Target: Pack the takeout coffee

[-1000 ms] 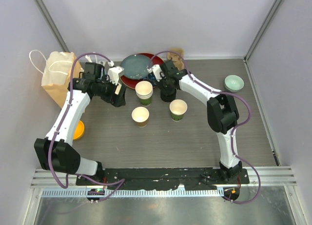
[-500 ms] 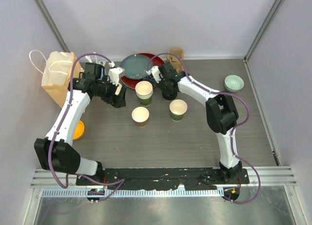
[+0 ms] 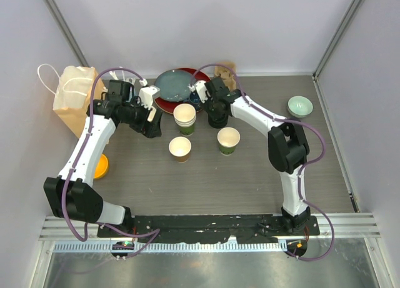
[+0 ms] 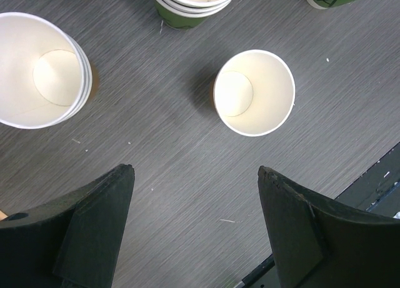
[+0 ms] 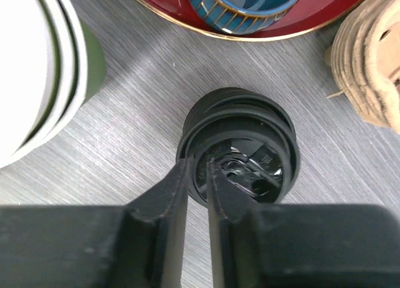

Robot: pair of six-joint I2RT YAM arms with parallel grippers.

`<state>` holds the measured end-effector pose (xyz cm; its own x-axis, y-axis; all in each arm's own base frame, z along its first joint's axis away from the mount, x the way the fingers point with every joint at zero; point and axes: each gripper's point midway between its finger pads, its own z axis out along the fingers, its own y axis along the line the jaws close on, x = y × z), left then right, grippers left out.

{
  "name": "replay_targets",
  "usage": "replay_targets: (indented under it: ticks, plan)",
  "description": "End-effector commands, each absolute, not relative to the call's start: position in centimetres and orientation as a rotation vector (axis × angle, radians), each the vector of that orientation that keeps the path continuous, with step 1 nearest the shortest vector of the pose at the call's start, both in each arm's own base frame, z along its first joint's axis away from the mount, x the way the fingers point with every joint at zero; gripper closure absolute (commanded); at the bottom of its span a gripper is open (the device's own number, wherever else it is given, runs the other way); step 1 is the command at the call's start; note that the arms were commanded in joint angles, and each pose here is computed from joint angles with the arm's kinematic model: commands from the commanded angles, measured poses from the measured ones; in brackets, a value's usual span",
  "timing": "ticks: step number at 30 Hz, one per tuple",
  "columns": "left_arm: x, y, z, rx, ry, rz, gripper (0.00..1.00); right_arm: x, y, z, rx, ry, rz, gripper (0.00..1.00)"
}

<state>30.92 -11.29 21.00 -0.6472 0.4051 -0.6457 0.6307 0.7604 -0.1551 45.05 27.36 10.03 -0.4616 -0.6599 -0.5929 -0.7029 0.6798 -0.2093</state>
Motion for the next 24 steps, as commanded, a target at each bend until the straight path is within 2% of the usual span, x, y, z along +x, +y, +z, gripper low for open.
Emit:
replay_targets:
  ticks: [1, 4, 10, 13, 18, 19, 20, 24]
  plan:
    - [31.2, -11.5, 22.6, 0.791, 2.304, -0.507, 0.16, 46.1, 27.5, 17.2, -0.890, 2.119, 0.199, 0.72]
    - [31.0, -11.5, 22.5, 0.796, 2.304, -0.509, 0.16, 46.8, 26.5, 17.8, -0.815, 2.128, 0.250, 0.77]
    - [31.0, -11.6, 22.5, 0.801, 2.304, -0.513, 0.16, 48.2, 24.0, 16.4, -0.680, 2.207, 0.181, 0.63]
    - [30.9, -11.5, 22.5, 0.801, 2.306, -0.512, 0.16, 48.0, 22.7, 15.0, -0.649, 2.259, 0.106, 0.59]
    - [30.9, -11.6, 22.5, 0.806, 2.304, -0.514, 0.16, 47.2, 22.5, 13.0, -0.661, 2.307, 0.115, 0.59]
    - [30.9, -11.6, 22.5, 0.806, 2.306, -0.514, 0.16, 47.2, 22.6, 12.9, -0.665, 2.308, 0.122, 0.61]
    - [30.9, -11.6, 22.5, 0.806, 2.306, -0.514, 0.16, 47.2, 22.7, 12.8, -0.665, 2.310, 0.123, 0.67]
    - [30.9, -11.5, 22.5, 0.810, 2.304, -0.513, 0.16, 47.1, 22.4, 12.0, -0.653, 2.333, 0.114, 0.67]
